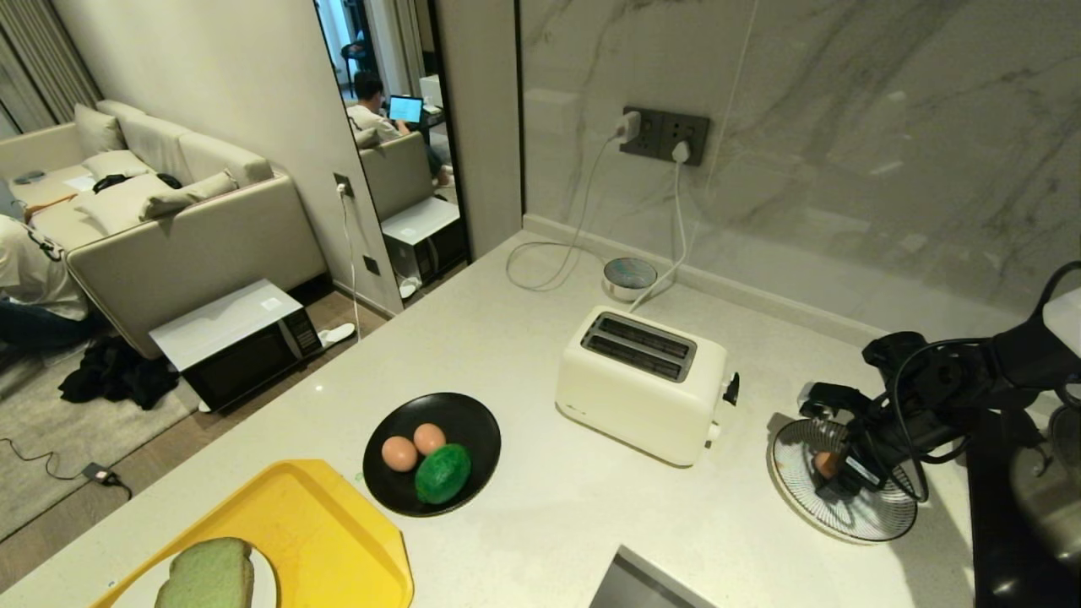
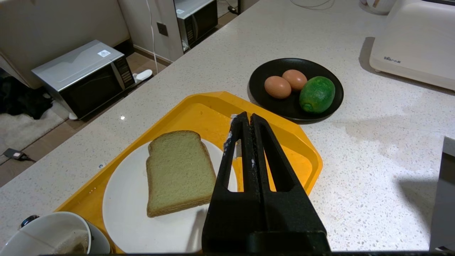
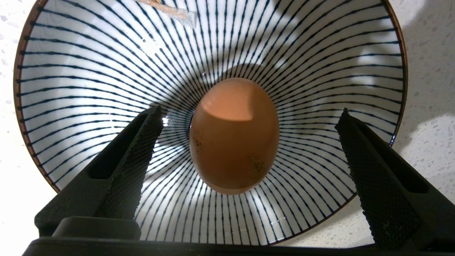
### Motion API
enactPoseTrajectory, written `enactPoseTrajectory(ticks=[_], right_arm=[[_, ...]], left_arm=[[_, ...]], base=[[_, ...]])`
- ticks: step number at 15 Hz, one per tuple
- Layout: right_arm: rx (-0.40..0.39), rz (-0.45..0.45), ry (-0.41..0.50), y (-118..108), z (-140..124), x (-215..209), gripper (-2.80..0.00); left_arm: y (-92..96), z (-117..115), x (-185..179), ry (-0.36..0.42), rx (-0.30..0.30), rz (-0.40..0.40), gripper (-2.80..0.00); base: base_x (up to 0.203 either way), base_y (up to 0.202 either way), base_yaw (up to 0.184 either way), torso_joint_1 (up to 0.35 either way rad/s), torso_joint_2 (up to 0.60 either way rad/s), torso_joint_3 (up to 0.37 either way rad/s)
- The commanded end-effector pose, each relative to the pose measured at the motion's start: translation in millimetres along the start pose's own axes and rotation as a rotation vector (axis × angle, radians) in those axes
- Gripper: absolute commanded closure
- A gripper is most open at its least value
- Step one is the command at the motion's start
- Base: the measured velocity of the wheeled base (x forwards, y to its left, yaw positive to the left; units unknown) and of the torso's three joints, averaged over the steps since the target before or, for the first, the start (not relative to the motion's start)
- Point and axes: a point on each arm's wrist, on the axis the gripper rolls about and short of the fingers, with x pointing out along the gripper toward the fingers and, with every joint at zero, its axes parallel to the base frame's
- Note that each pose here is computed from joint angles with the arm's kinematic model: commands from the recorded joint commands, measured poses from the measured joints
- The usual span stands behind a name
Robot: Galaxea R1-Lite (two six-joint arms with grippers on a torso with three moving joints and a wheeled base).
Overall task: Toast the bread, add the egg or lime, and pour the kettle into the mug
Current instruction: Pick up the egg
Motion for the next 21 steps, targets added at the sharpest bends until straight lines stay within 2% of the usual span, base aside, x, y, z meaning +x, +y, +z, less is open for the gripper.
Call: enactPoseTrajectory(ticks=[1,6,7,16,21], right_arm=[[-0.010,0.000,-0.002,0.2,2.0,1.2,-2.80],[-0.013,0.001,-0.003,0.0,3.4,3.3,-2.80],[-0.013,0.000,-0.004,-0.3,3.7,3.2,0.00],[-0.009,-0.002,-0.005,-1.1,3.6,2.7,0.00],[-0.009,-0.032,-0.028,-4.9,8.1,-8.8,0.00]], left_arm=[[0.0,0.0,0.0,-0.001,-0.001,0.001,0.00],[0.0,0.0,0.0,-0.001,-0.001,0.001,0.00],[0.0,0.0,0.0,-0.001,-0.001,0.001,0.00],[0.0,0.0,0.0,-0.001,-0.001,0.001,0.00],[0.0,0.0,0.0,-0.001,0.000,0.001,0.00]], base=[[0.000,0.000,0.000,0.000,0.00,0.000],[0.000,0.000,0.000,0.000,0.00,0.000],[0.000,0.000,0.000,0.000,0.00,0.000],[0.000,0.000,0.000,0.000,0.00,0.000],[0.000,0.000,0.000,0.000,0.00,0.000]])
